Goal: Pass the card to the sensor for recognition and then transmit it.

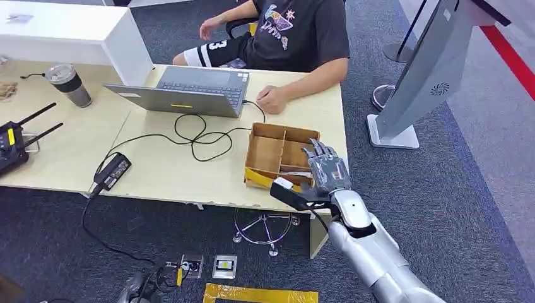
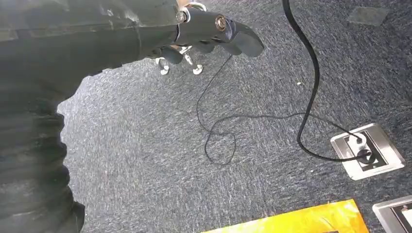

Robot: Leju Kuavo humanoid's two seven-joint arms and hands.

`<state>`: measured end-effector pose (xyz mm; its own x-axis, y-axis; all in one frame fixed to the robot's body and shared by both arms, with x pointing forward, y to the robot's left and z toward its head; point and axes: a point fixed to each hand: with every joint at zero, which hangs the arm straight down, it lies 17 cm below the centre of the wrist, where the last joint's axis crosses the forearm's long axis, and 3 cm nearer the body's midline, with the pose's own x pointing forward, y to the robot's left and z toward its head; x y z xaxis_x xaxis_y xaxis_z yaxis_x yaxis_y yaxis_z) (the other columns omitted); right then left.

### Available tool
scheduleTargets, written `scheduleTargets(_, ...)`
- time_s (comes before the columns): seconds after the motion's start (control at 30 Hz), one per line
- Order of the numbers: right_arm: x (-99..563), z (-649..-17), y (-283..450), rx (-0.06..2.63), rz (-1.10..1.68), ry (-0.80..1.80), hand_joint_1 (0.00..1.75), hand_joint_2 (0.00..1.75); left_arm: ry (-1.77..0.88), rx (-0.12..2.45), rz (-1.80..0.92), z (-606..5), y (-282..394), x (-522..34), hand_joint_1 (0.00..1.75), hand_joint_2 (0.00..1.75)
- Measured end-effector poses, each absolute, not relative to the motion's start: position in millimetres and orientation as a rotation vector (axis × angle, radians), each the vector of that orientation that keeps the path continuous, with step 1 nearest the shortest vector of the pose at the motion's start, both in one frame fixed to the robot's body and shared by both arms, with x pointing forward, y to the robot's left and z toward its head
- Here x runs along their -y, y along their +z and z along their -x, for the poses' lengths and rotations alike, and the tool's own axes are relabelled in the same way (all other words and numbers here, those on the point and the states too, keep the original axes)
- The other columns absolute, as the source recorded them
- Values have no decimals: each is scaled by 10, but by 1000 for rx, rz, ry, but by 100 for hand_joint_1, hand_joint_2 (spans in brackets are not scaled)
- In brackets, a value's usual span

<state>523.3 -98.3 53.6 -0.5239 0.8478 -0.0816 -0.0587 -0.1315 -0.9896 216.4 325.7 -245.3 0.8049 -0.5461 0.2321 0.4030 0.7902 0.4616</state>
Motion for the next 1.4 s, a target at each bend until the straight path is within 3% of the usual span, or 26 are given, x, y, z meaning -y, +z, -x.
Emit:
scheduleTargets(0.4,844,-5205,568,1493,876,1735,68,175,-522,369,-408,-2165,-2453,-3255,0,175)
scheduleTargets(0.57,779,-5198,590,1501,862,1735,89,175,-521,369,-408,-2165,-2452,-3256,0,175)
scheduleTargets(0.83,717,-5187,609,1511,848,1732,89,175,-520,369,-407,-2164,-2453,-3251,0,175)
scheduleTargets(0.87,714,-5186,610,1512,847,1731,93,175,-520,369,-407,-2164,-2453,-3251,0,175)
scheduleTargets(0.9,710,-5185,611,1513,846,1731,112,175,-520,369,-407,-2164,-2453,-3248,0,175)
scheduleTargets(0.93,703,-5184,613,1514,845,1730,154,175,-520,369,-407,-2165,-2453,-3248,0,175)
scheduleTargets(1.1,682,-5179,617,1516,841,1730,175,175,-520,370,-406,-2165,-2453,-3238,0,175)
scheduleTargets(1.4,675,-5171,592,1502,829,1738,175,175,-520,369,-406,-2165,-2453,-3238,0,175)
